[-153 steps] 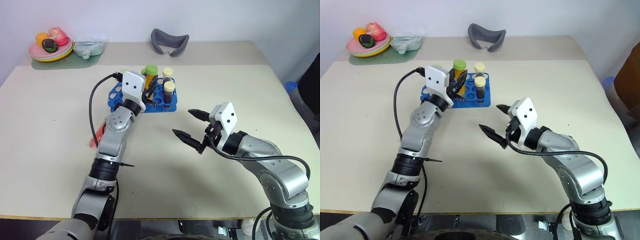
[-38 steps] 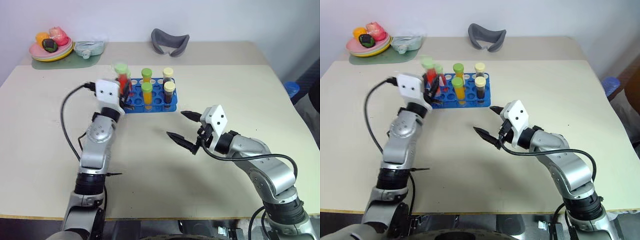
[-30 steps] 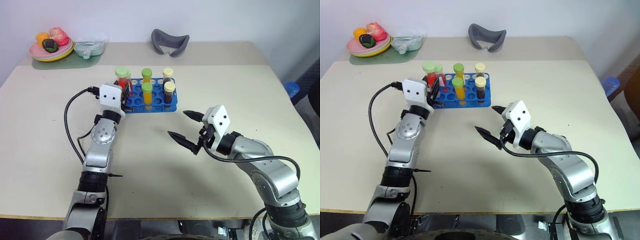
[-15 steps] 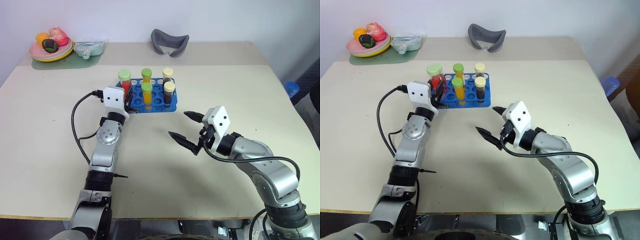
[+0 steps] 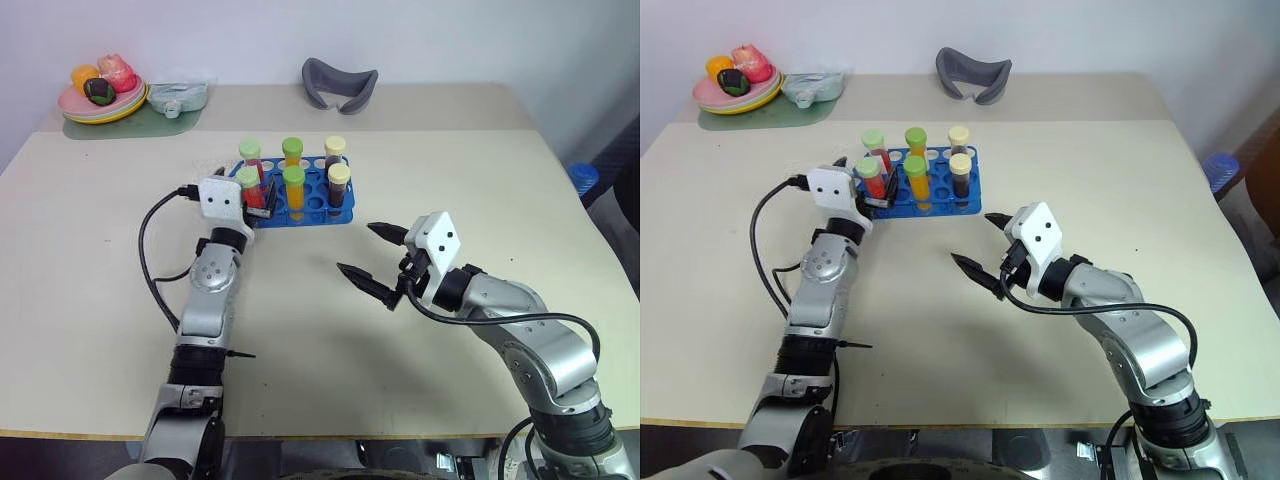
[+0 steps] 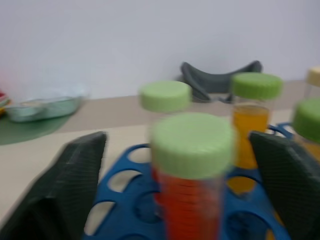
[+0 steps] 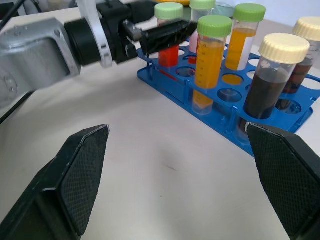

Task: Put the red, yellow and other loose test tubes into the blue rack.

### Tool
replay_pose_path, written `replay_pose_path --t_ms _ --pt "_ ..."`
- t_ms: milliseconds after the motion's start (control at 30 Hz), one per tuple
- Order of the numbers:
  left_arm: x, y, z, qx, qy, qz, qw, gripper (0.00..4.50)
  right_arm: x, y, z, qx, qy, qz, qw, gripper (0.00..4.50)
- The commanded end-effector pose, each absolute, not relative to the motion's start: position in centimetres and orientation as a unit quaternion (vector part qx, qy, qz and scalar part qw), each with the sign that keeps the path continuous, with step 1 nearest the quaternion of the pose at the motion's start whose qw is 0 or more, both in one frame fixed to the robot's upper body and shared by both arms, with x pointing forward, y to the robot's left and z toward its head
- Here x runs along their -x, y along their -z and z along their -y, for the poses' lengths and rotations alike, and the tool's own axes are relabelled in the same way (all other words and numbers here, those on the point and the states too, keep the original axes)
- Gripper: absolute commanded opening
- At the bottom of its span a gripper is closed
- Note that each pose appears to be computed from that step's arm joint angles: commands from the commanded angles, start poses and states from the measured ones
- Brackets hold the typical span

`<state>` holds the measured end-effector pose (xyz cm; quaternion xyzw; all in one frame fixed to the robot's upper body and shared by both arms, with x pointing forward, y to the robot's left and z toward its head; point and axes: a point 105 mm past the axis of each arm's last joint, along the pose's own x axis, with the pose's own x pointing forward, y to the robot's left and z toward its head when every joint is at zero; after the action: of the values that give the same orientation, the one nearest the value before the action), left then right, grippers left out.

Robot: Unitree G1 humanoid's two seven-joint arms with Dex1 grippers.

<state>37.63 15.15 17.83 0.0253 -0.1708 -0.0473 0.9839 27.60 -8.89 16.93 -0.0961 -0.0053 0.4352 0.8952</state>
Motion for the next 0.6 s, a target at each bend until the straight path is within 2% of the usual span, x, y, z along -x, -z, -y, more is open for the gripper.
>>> replay_pose_path --t_ms 33,133,367,600 --pt "-35.2 -21.1 -18.1 -0.037 0.056 0.209 0.976 4.45 -27.9 -18.5 10.6 0.116 -0.424 0.028 0.898 4.5" --pt "-33.1 -21.6 -21.1 -0.071 0.077 0.185 0.977 4.45 -28.5 -18.5 13.4 0.125 -0.406 0.01 0.905 4.5" --pt "-28.3 -18.7 -28.2 -0.147 0.096 0.051 0.983 4.45 -29.1 -17.7 20.0 0.139 -0.366 -0.051 0.919 4.5" --pt "-26.3 -16.8 -29.2 -0.16 0.097 0.011 0.982 4.45 -30.3 -17.4 21.6 0.15 -0.35 -0.049 0.924 4.5"
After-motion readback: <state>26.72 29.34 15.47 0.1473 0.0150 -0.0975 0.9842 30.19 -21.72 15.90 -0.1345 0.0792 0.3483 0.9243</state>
